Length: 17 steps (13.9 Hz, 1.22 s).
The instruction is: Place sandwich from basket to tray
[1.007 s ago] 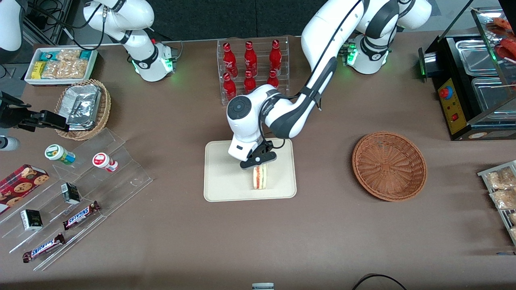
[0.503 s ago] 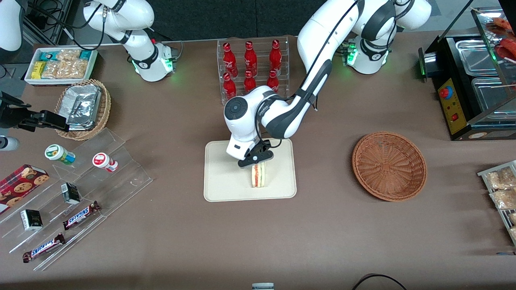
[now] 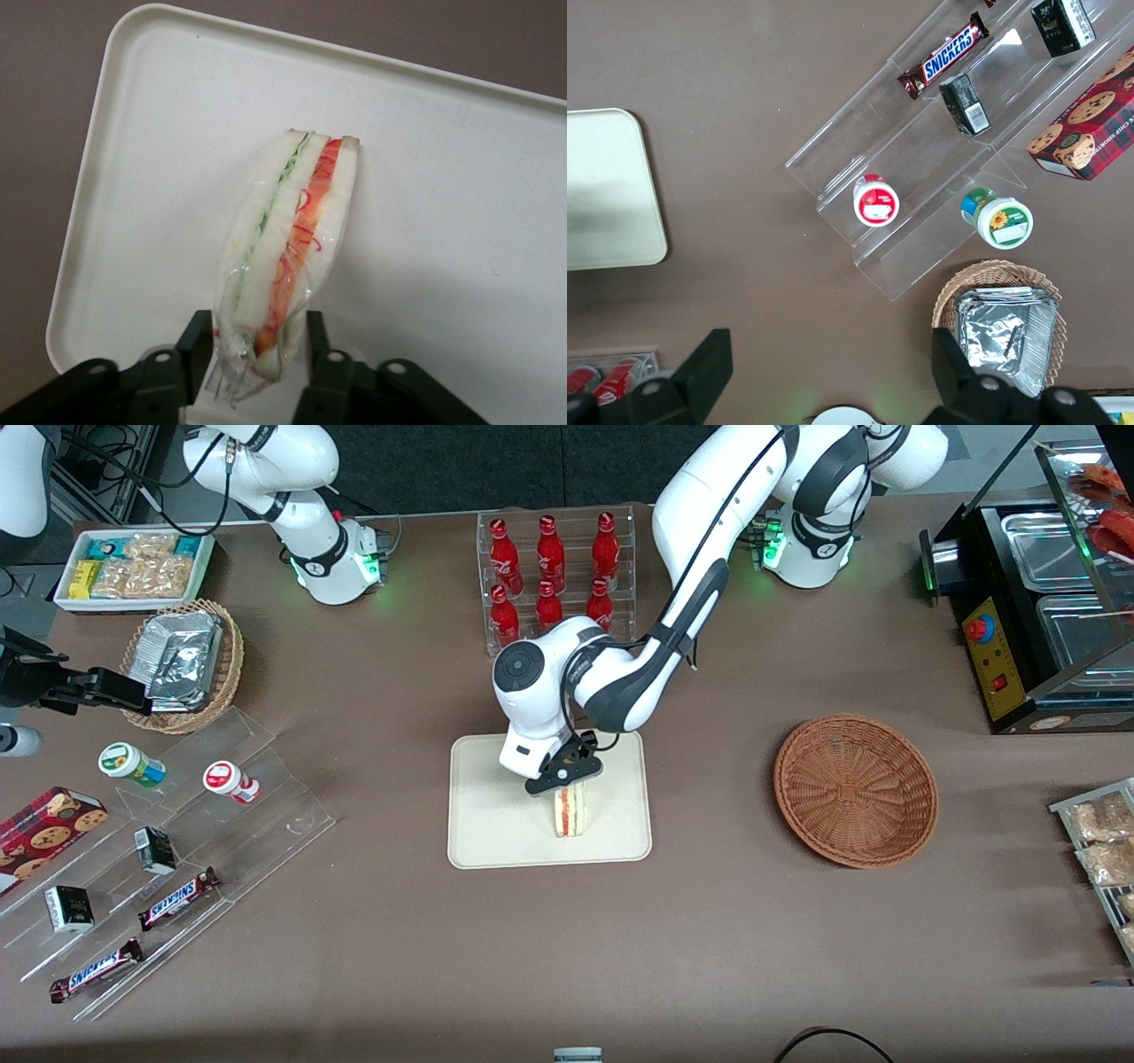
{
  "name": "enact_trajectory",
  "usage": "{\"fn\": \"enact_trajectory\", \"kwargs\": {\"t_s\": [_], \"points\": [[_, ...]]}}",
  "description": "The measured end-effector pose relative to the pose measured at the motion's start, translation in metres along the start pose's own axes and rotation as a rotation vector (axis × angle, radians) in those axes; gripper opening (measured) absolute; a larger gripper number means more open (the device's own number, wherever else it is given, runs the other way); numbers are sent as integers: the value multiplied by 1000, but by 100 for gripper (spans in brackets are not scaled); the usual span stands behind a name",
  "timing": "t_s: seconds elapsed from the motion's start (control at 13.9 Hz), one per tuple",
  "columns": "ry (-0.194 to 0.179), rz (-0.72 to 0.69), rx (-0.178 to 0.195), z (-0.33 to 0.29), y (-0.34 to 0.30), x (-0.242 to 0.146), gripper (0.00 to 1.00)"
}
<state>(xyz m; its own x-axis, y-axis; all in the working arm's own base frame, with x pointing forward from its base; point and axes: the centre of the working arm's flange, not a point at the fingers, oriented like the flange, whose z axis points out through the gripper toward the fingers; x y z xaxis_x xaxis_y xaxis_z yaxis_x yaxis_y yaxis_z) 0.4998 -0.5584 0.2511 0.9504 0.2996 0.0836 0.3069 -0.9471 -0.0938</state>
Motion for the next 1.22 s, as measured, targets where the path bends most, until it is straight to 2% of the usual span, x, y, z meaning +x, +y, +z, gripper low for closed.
{"fn": "enact_trajectory", "kwargs": {"t_s": [0.29,0.5,0.79,1.01,1.22], "points": [[9,-28,-8,-20,1,6,99],[27,-72,-20,-73,-10,22,100],[27,-159,-1,-147,-57,66,100],[12,-232,30,-190,-111,110,100],[-25,-213,70,-218,-168,144,100]]}}
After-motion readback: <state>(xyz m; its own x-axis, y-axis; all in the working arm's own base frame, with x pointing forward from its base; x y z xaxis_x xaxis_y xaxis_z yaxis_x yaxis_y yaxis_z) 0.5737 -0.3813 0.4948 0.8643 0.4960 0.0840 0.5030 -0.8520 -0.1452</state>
